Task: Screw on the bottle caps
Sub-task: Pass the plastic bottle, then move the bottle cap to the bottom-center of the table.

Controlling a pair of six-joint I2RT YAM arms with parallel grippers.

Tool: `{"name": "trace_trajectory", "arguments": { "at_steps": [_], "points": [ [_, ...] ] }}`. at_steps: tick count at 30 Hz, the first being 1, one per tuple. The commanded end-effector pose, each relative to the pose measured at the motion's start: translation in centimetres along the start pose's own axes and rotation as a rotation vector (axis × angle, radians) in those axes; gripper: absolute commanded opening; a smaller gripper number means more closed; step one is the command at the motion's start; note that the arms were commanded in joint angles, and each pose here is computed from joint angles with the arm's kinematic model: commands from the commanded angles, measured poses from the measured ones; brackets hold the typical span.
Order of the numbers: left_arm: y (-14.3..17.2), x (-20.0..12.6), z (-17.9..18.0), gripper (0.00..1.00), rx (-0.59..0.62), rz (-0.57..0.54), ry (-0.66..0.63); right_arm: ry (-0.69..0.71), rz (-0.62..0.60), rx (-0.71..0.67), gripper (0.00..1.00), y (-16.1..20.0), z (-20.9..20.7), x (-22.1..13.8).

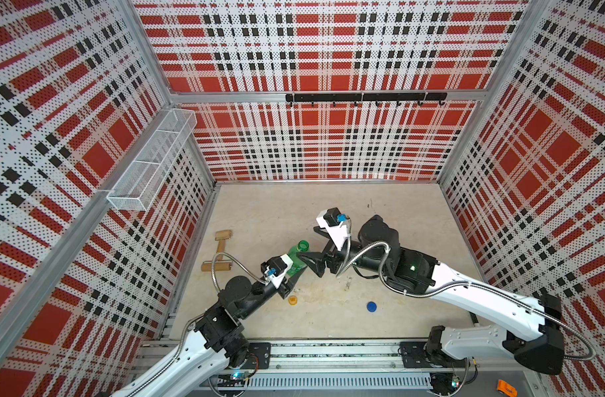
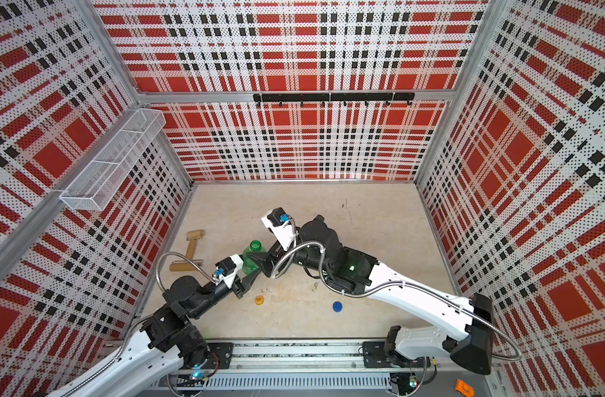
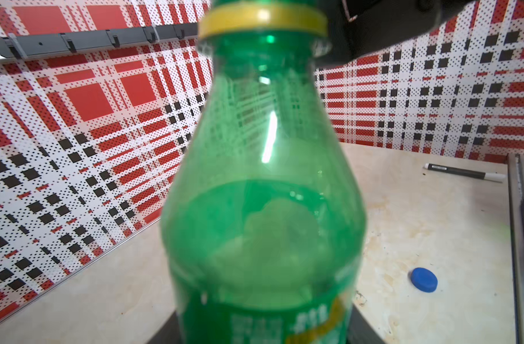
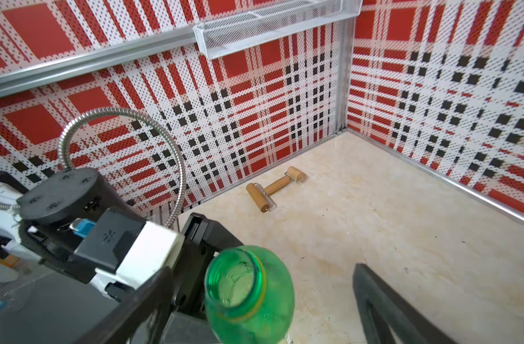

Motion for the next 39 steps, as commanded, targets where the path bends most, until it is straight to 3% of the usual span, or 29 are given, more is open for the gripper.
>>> {"name": "trace_trajectory", "arguments": {
  "at_steps": [1,6,15,21,27,39],
  "points": [
    [-1.3,-0.7,1.7,0.54,-0.027,-0.073,-0.085,0.094,-0.141,0.032,1.00,-4.0,-2.0,-3.5],
    [-2.5,-2.0,3.8,0.56,-0.060,-0.140,-0.184,0.127,-0.071,0.152,1.00,-2.4,-5.6,-4.3],
    [-3.6,-4.1,6.7,0.55,-0.073,-0.204,-0.352,0.127,0.349,0.270,0.96,10.6,-6.4,0.5],
    [-3.8,-6.1,9.1,0.58,-0.074,-0.235,-0.514,0.199,0.589,0.228,0.89,18.2,-5.7,3.5],
    [-3.6,-7.1,10.5,0.59,-0.071,-0.232,-0.619,0.167,0.750,0.162,0.82,23.3,-3.1,7.0],
    [-3.4,-7.5,10.9,0.59,-0.046,-0.222,-0.660,0.181,0.899,0.047,0.68,28.2,-0.9,10.7]
  ]
}}
Point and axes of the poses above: each gripper's point midway between its finger pads, its own x axis out along the fingers, its own z axis along the line the jaws close on, y = z × x, the point moved 1 cm from there along -x, back along the fingers, and after that the axes turned 3 degrees about x, right-handed, at the moved point
